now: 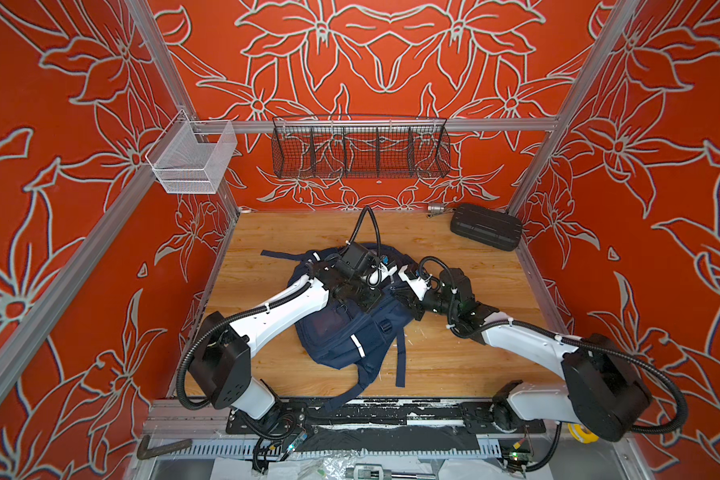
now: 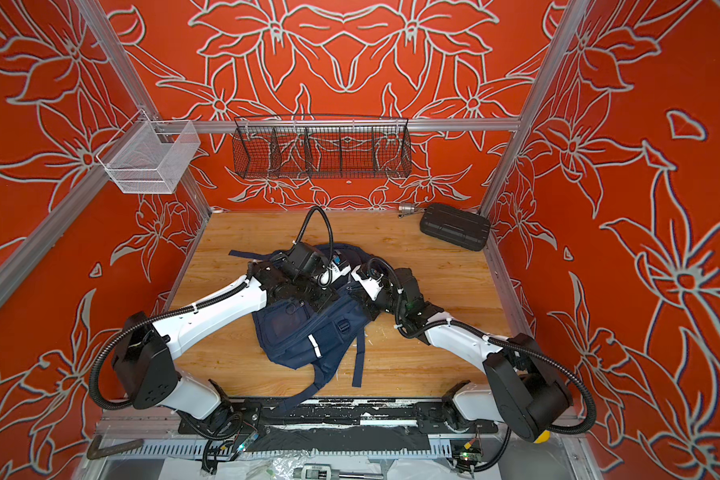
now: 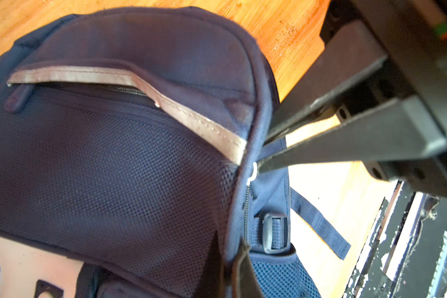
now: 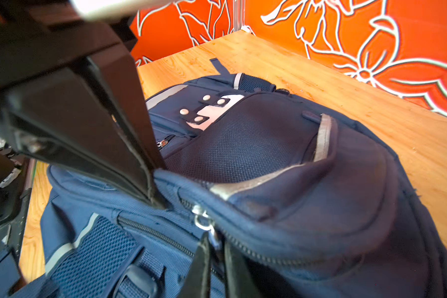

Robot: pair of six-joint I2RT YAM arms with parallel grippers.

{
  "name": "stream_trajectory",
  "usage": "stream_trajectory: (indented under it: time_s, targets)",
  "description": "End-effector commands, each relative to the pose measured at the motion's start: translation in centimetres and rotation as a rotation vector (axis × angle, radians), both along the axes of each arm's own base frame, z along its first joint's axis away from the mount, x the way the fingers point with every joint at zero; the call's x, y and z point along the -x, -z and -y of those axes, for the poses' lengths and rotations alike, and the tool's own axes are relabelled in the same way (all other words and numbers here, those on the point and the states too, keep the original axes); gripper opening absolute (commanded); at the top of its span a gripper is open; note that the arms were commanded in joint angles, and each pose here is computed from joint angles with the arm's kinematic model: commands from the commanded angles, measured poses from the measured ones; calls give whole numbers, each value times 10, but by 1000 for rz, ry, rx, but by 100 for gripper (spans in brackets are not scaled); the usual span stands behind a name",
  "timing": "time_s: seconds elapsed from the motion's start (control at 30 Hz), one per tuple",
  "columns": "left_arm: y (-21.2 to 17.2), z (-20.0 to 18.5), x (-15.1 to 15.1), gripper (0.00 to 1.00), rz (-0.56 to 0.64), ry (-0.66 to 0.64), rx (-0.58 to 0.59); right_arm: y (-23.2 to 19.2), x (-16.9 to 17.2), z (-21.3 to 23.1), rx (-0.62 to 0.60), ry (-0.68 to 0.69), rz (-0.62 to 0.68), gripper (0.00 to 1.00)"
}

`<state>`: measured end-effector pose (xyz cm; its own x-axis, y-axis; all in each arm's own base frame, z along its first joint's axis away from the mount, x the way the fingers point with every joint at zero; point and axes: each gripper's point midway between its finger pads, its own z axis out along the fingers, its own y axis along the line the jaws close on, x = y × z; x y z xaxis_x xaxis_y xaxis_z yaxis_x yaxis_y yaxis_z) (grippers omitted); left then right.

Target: Pack the student bag

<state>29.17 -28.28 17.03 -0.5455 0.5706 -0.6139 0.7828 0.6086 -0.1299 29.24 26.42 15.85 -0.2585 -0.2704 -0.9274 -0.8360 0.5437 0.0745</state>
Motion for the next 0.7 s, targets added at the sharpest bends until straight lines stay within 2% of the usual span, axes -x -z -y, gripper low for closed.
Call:
stream_trajectory:
  time_s: [0.0, 0.23, 0.3, 0.4, 0.67]
  targets:
    - [-60, 36, 12, 0, 71, 137, 194, 11, -10, 7, 47, 73, 28, 6]
    - [-61, 35, 11, 0, 80, 136, 189, 13, -10, 18, 67, 143, 39, 0]
    - [-60, 36, 11, 0, 74, 138, 190, 11, -11, 20, 68, 168, 53, 4]
    - [-58, 37, 12, 0, 63, 141, 196, 6, -12, 22, 64, 191, 82, 14]
    - [-58, 39, 12, 0, 55, 144, 204, 2, -15, 14, 41, 172, 87, 16]
